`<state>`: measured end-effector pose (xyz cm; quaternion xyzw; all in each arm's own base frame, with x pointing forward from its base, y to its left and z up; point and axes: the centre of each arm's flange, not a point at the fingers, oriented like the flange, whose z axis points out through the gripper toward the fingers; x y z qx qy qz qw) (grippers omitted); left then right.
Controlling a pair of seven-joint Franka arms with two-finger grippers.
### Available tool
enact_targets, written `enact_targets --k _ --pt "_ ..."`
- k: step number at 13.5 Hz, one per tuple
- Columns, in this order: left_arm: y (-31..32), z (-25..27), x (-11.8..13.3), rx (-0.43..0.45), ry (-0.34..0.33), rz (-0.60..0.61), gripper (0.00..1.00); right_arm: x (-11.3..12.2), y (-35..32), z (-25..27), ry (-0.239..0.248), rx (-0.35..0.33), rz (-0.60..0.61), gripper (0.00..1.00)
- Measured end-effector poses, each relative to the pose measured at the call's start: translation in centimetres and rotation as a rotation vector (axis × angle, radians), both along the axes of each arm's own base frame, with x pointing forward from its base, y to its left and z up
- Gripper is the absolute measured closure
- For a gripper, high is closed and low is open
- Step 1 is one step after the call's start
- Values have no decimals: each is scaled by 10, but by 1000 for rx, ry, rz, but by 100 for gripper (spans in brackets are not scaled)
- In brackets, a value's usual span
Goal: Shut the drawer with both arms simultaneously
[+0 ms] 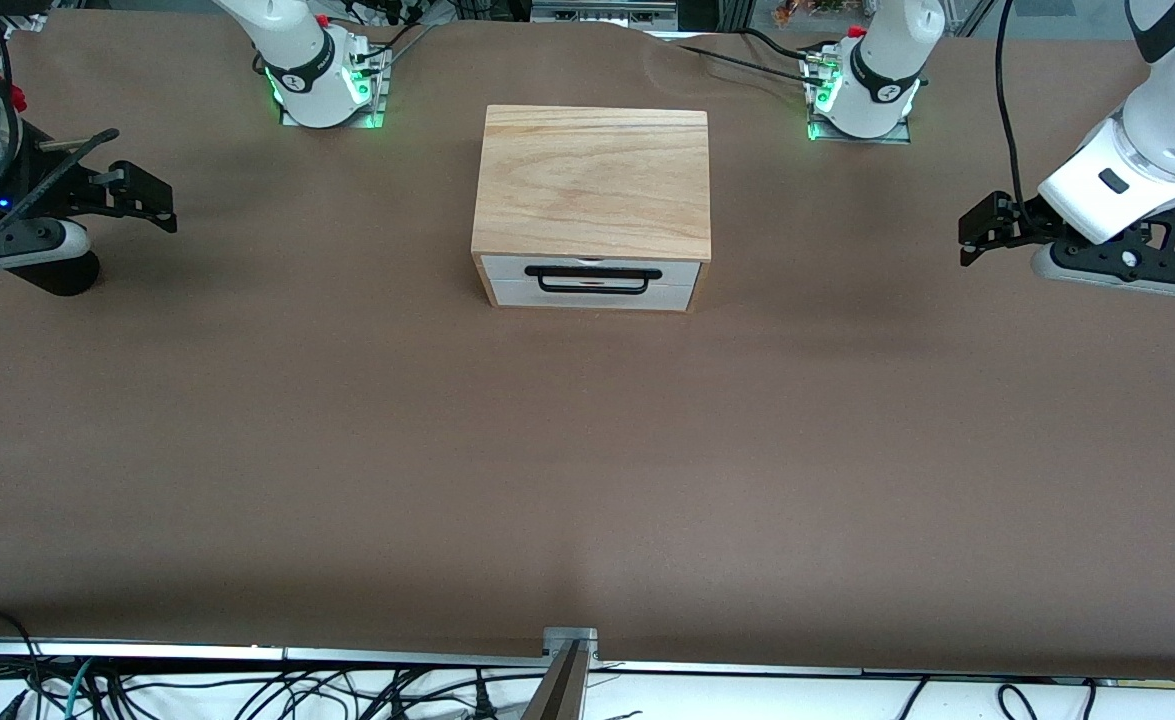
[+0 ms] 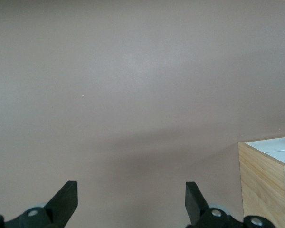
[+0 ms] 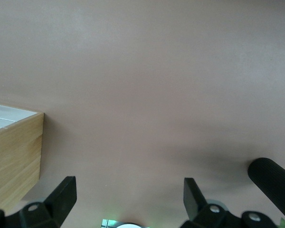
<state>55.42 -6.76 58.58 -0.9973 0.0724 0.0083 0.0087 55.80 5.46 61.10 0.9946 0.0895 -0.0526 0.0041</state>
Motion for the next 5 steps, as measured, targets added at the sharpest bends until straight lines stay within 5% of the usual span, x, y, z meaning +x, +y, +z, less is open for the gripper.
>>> enact_targets --k 5 --pt "0 0 0 0 1 0 0 0 3 0 -1 0 5 0"
